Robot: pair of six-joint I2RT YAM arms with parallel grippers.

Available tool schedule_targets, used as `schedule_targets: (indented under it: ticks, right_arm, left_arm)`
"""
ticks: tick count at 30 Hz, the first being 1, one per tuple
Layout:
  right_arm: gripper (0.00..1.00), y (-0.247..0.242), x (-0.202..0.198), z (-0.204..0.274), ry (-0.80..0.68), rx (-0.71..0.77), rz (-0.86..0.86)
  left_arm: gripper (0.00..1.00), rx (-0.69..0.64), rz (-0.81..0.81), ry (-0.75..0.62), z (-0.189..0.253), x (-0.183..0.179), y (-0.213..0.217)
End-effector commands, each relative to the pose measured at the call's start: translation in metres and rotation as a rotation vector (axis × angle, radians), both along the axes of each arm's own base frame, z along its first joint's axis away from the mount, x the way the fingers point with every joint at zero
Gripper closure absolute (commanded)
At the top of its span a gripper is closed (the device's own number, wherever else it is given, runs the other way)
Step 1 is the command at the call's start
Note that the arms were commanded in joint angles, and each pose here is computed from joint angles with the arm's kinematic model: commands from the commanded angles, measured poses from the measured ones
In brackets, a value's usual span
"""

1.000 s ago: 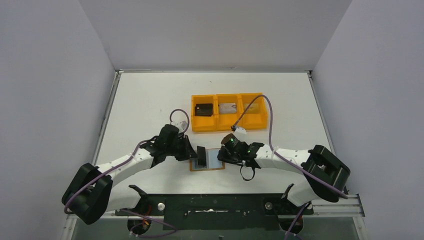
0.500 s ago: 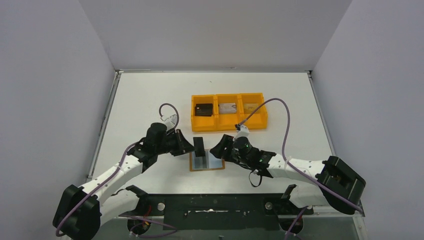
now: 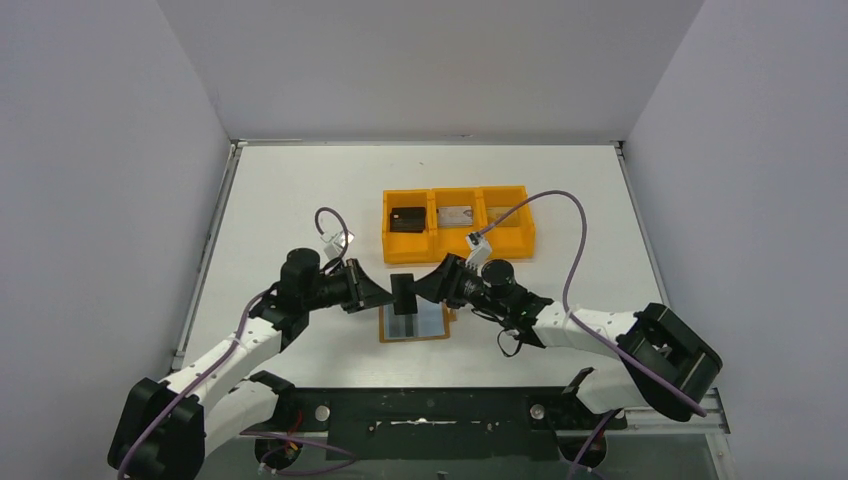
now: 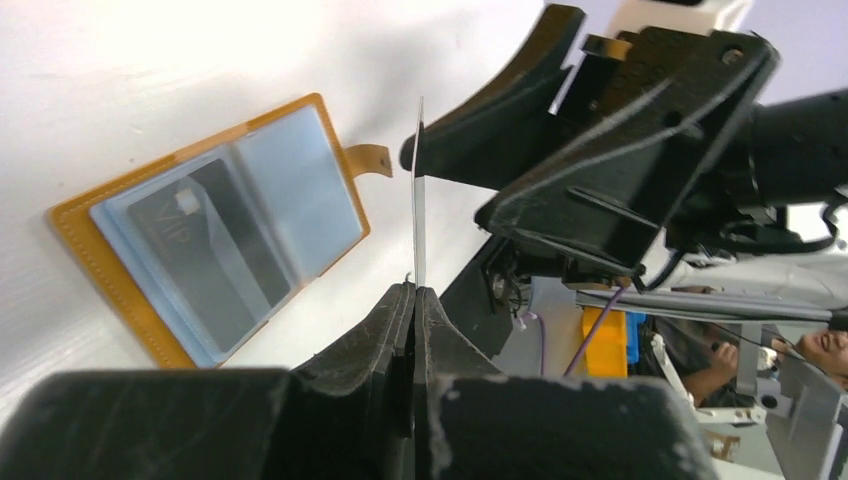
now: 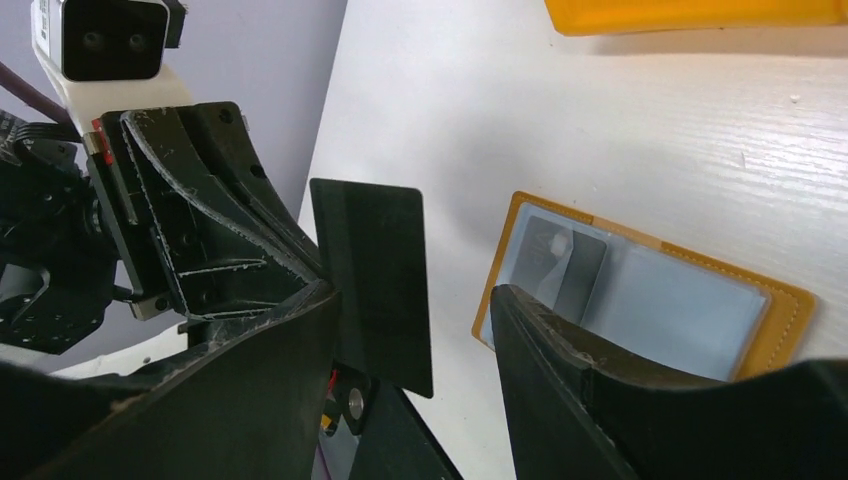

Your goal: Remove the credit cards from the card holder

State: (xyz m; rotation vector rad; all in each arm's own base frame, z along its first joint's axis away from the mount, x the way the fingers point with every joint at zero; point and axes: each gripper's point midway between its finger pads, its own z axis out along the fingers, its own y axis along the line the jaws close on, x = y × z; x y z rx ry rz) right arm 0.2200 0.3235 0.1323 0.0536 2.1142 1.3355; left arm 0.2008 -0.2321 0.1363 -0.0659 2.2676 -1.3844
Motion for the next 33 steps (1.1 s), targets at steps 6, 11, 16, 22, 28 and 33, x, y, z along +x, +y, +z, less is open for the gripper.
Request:
schedule_targets:
  ticks: [6, 11, 16, 22, 28, 33]
  right_arm:
    - [0.57, 0.019, -0.008, 0.042, -0.090, 0.187, 0.170]
    - [0.71, 0.017, -0.015, 0.043, -0.085, 0.227, 0.198]
    - [0.85, 0.013, -0.020, 0.051, -0.098, 0.265, 0.223]
    - [0.95, 0.015, -0.024, 0.067, -0.129, 0.323, 0.253]
    - [0.80, 0.024, -0.017, 0.067, -0.115, 0.316, 0.264]
    - [0.91, 0.023, -0.012, 0.063, -0.105, 0.302, 0.238]
  left_arm:
    - [1.00, -0.135, -0.112, -0.110, 0.038, -0.005, -0.010]
    - [1.00, -0.161, -0.112, -0.119, 0.042, -0.002, -0.006]
    - [1.00, -0.171, -0.101, -0.107, 0.039, 0.001, 0.002]
    - [1.00, -0.209, -0.151, -0.102, 0.040, -0.004, -0.001]
    - [1.00, -0.241, -0.189, -0.116, 0.046, -0.010, -0.002]
    - [1.00, -0.248, -0.203, -0.125, 0.047, -0.015, -0.002]
